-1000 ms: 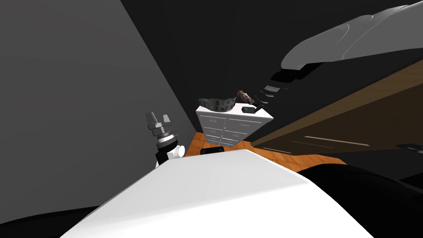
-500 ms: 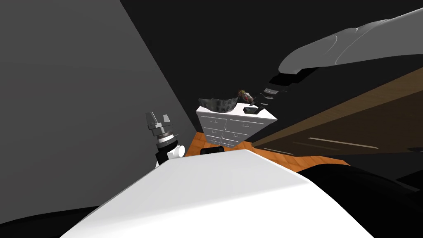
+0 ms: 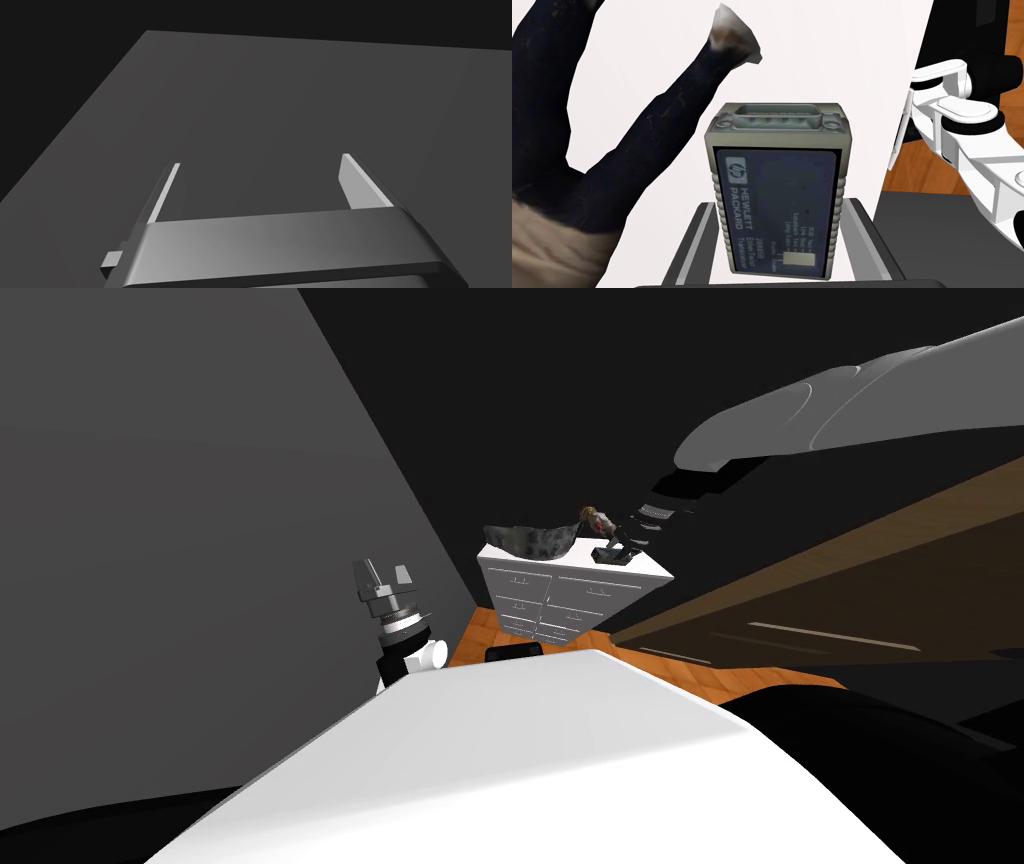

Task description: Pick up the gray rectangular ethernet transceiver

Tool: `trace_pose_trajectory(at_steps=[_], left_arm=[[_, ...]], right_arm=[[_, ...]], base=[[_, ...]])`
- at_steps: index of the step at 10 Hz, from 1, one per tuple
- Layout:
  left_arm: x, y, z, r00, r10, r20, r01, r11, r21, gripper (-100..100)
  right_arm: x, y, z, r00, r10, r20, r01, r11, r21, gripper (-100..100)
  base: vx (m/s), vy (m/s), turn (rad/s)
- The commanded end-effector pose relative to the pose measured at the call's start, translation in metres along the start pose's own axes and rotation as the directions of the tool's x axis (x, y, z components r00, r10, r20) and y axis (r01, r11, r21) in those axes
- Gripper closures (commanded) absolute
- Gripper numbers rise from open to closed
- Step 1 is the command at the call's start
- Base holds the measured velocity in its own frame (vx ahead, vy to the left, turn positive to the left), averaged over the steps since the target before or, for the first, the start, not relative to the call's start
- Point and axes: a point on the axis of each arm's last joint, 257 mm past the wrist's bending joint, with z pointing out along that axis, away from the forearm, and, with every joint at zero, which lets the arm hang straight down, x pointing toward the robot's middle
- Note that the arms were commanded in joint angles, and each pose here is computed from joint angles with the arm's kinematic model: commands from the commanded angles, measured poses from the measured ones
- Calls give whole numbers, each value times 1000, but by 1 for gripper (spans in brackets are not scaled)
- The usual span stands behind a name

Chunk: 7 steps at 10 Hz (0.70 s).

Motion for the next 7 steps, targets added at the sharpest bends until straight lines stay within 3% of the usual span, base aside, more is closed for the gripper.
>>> trace_pose_trajectory(at_steps=[1, 2, 3, 4, 6, 7], left_arm=[[0, 0, 0, 1000, 0, 0, 0, 1000, 0, 0], [0, 0, 0, 1000, 0, 0, 0, 1000, 0, 0], [0, 0, 0, 1000, 0, 0, 0, 1000, 0, 0], [0, 0, 0, 1000, 0, 0, 0, 1000, 0, 0], [0, 0, 0, 1000, 0, 0, 0, 1000, 0, 0], [0, 0, 0, 1000, 0, 0, 0, 1000, 0, 0]], right_arm=[[0, 0, 0, 1000, 0, 0, 0, 1000, 0, 100], [0, 0, 0, 1000, 0, 0, 0, 1000, 0, 100], [0, 0, 0, 1000, 0, 0, 0, 1000, 0, 0], [-11, -1, -11, 1000, -9, 1, 9, 1000, -3, 100], [-12, -1, -11, 1000, -12, 2, 12, 1000, 0, 100], [-13, 0, -12, 1000, -11, 2, 11, 1000, -2, 0]], base=[[0, 0, 0], [0, 0, 0], [0, 0, 0], [8, -32, -87], [10, -36, -38], [0, 0, 0]])
